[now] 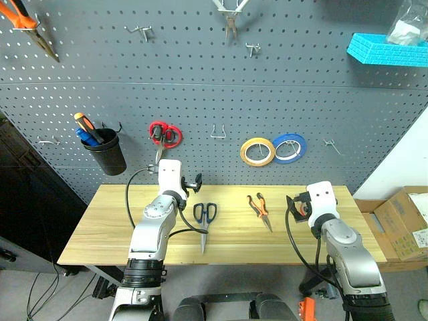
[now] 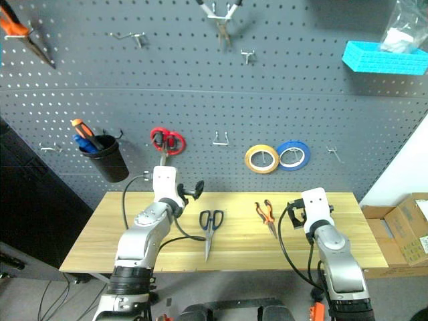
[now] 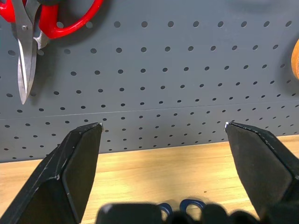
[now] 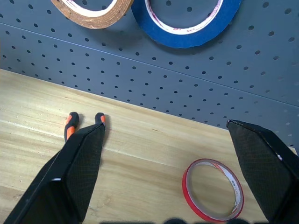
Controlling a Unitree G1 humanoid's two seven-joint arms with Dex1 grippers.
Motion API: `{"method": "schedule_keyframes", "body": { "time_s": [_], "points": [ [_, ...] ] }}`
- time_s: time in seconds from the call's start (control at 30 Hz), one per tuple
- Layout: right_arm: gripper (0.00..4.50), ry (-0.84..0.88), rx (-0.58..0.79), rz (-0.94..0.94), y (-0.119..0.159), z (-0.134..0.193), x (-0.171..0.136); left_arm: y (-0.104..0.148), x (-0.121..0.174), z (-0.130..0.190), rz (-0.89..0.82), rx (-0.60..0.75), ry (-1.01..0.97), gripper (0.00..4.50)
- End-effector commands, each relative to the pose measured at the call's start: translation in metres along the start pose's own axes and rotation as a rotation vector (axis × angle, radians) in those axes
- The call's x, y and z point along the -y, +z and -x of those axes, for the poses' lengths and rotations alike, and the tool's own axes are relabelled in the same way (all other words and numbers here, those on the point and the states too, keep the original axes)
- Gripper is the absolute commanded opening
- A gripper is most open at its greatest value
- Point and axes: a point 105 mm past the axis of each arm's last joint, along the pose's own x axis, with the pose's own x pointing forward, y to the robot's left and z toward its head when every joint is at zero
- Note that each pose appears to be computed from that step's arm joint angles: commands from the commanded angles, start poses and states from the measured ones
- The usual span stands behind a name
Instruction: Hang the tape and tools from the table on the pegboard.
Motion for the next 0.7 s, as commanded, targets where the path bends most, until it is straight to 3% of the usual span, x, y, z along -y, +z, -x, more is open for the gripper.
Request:
{"method": "schedule_keyframes", "body": {
  "time_s": [0.03, 0.37, 0.53, 0.7],
  "points": [
    [4.49, -0.013, 0.055, 0.006, 0.015, 0.003, 0.004, 0.017, 0.001, 0.002, -0.003, 0.058, -0.003, 4.50],
    [4.49, 0.032, 0.045, 0.083, 0.017, 0.001, 0.019, 0.024, 0.020, 0.000, -0.032, 0.054, -0.096, 4.50],
    [4.49, 0.126, 0.017, 0.126, 0.016, -0.005, 0.027, 0.027, 0.066, -0.003, 0.017, -0.001, -0.350, 4.50],
    [4.49, 0.244, -0.091, 0.150, -0.004, -0.017, 0.046, 0.019, 0.152, 0.022, 0.247, -0.198, -0.771, 4.50]
  ]
}}
